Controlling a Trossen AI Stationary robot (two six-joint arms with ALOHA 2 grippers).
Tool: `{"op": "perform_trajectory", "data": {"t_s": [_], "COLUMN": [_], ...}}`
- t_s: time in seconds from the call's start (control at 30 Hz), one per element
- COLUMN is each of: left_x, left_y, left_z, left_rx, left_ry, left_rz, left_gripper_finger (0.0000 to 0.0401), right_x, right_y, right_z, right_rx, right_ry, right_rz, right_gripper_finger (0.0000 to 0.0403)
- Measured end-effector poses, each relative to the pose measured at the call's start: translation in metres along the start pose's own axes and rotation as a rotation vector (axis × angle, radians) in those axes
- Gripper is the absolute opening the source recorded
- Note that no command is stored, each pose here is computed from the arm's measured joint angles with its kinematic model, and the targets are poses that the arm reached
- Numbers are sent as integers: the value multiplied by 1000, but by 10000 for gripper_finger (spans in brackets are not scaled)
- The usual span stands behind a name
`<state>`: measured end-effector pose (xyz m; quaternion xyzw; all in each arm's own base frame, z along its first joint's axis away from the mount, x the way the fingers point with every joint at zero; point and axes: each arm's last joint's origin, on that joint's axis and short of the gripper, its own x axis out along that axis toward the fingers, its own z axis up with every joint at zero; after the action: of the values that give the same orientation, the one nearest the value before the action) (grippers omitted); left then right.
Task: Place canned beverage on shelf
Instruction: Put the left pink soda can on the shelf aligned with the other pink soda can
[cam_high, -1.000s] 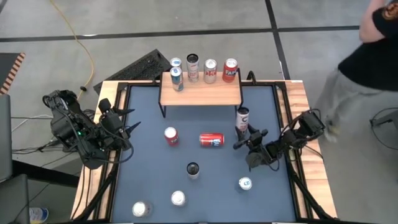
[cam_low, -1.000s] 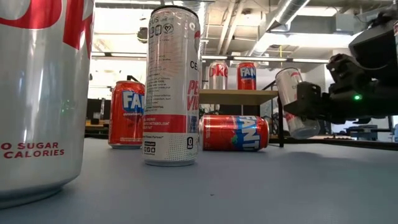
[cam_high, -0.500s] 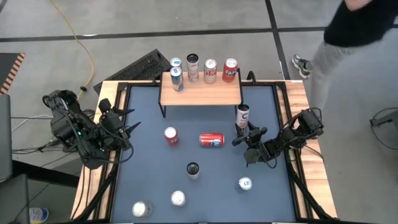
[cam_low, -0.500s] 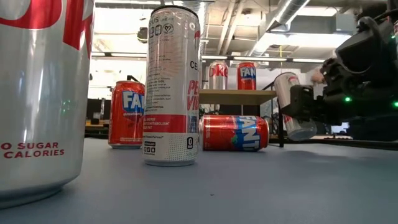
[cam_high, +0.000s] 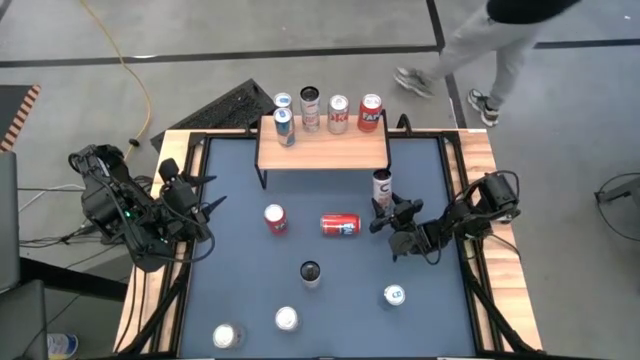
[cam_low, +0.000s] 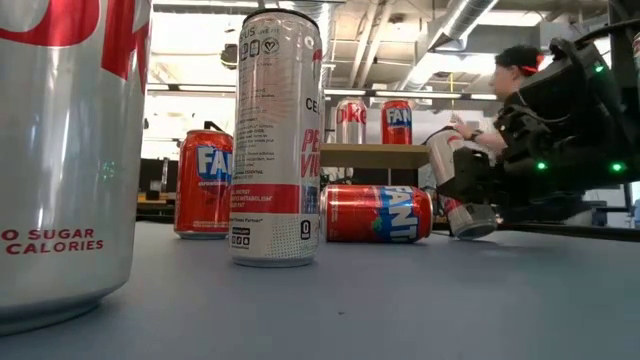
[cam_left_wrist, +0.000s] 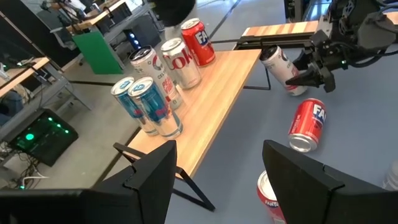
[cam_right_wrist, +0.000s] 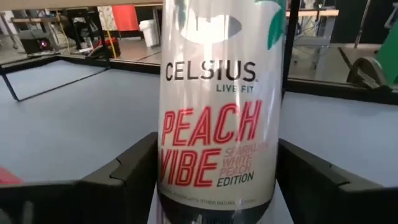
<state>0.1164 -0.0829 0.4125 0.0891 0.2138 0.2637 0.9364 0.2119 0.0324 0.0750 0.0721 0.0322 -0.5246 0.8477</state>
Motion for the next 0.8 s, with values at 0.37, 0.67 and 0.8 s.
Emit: {"op": "perform_trajectory", "data": {"t_s": [0.37,0.67,0.8], "left_x": [0,0,0], "left_y": [-1,-1,-1], "left_z": [-1,-1,-1], "left_rx": [-12,-18,-19], "left_ry": [37,39,50], "left_rz": [-33,-34,-44], "left_gripper_finger": [229,229,228], "right_x": [-11,-21,-27], "right_y": [3,5,6], "right_z": [-2,-4,-5], "right_rx": [-53,-75,-85], "right_ry": [6,10,12], "right_rz": [54,103,129], "right_gripper_finger": [286,286,286]}}
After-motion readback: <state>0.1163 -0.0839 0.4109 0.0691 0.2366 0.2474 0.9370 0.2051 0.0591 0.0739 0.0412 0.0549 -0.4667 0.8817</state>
